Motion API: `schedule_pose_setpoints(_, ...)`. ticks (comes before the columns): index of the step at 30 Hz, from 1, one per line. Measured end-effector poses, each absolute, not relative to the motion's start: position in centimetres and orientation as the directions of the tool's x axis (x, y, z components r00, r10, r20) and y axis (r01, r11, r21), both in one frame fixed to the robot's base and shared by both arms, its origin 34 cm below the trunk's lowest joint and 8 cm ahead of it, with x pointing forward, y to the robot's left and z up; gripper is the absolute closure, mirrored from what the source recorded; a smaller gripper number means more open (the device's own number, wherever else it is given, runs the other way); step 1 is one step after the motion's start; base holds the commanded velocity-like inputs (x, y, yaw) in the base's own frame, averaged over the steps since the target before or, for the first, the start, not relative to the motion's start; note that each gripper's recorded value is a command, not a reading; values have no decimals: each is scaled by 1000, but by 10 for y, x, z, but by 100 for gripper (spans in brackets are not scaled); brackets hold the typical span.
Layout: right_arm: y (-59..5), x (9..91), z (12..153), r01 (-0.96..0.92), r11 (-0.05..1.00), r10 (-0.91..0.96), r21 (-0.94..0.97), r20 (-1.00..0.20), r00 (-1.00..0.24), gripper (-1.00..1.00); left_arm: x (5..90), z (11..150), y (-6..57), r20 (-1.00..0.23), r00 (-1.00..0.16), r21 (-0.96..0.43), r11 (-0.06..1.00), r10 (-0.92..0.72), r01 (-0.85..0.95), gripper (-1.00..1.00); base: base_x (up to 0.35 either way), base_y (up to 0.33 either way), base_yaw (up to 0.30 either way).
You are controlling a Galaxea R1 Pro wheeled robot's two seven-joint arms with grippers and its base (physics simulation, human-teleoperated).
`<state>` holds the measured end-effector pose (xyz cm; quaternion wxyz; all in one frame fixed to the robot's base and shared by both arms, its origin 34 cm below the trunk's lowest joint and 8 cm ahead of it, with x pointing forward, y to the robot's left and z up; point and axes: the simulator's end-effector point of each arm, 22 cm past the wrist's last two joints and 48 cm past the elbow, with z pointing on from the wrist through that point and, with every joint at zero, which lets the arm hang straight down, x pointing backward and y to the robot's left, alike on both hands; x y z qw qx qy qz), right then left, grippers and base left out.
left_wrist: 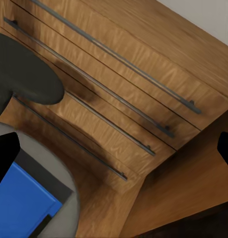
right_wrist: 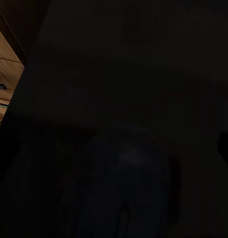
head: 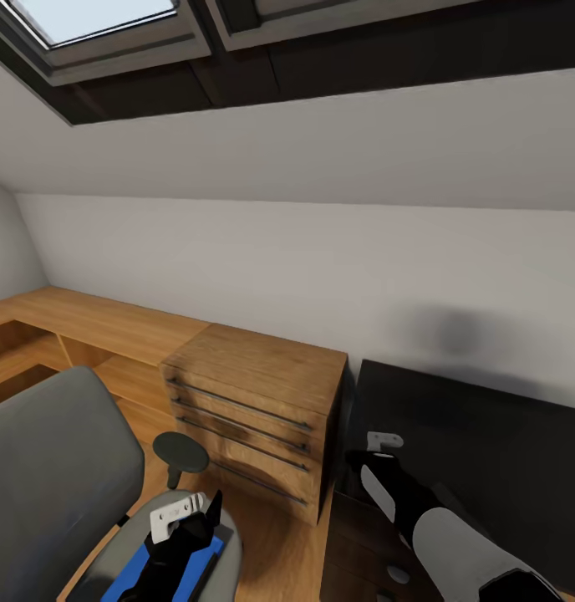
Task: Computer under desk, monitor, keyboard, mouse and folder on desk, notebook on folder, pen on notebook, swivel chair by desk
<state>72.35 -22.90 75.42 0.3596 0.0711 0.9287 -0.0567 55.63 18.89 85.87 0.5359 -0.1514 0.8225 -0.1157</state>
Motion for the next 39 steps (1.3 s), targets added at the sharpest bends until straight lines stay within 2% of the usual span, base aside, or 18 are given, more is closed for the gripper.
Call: schedule_pose_setpoints(39, -230, 716, 733, 182, 982, 105, -53, -647, -755, -100, 557, 846, 191, -847, -376, -352, 927, -374, -130, -100, 0, 0, 0)
